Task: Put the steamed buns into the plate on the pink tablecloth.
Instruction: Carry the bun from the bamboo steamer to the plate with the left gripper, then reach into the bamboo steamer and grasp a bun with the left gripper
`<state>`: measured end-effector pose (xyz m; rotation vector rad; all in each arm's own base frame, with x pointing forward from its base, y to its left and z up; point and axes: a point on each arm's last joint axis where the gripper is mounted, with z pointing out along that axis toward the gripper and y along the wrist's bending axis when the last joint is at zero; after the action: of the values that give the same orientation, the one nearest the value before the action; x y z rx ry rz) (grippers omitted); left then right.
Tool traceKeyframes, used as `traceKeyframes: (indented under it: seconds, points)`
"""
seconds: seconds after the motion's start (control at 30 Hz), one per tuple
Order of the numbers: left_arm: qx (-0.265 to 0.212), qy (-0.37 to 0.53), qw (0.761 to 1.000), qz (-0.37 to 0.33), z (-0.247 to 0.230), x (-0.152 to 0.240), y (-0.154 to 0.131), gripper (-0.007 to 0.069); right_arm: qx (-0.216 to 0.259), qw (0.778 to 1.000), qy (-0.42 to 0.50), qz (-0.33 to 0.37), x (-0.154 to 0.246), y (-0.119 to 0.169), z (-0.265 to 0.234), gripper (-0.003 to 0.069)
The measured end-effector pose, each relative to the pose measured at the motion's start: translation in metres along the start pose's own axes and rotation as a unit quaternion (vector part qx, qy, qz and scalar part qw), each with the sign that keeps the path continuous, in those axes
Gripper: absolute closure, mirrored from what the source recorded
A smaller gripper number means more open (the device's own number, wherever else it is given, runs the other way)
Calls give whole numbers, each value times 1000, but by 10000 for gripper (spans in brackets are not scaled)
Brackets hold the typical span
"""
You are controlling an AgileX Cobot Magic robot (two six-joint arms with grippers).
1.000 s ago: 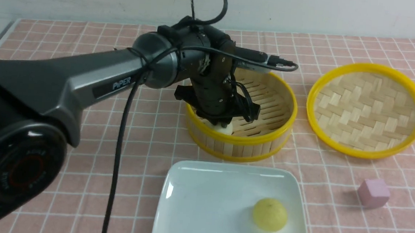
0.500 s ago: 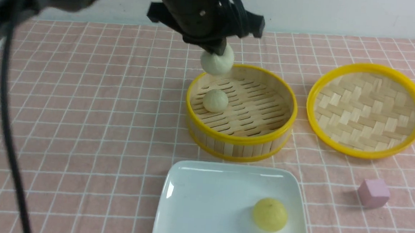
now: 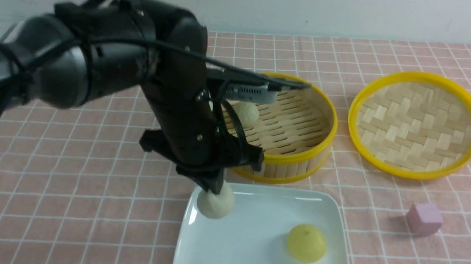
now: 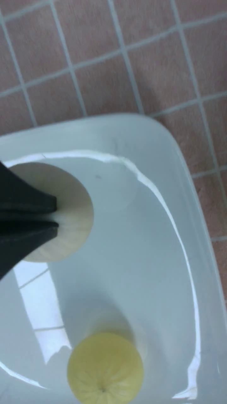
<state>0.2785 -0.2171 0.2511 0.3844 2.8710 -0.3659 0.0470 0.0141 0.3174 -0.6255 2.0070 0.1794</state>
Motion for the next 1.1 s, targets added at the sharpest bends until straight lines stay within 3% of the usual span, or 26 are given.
traceKeyframes:
  seconds: [0.27,0.53,0.67,0.8,0.87,0.93,0.97,1.1]
  points:
    - [14,22,999,-31,43,0,1,545,4,1000,-1,-3,0,-1,0,631]
    - [38,14,998,-41,34,-12,-9,240,13,1000,-2,-10,0,-2,0,627]
    - [44,-35,998,-32,12,-34,-17,192,13,1000,-4,-10,-1,-2,0,621]
    - [30,-94,994,-43,-4,-60,-23,256,14,1000,-4,-11,-1,-2,0,617]
    - [-3,-136,989,-57,-6,-86,-23,417,14,1000,-4,-11,-1,-2,0,613]
    - [-20,-143,988,-59,-5,-95,-23,477,14,1000,-4,-11,-1,-2,0,612]
    - [-43,-153,985,-60,-3,-109,-23,552,14,1000,-4,-11,-1,-2,0,610]
    - [-95,-155,981,-63,14,-137,-19,621,14,1000,-4,-11,-1,-2,0,604]
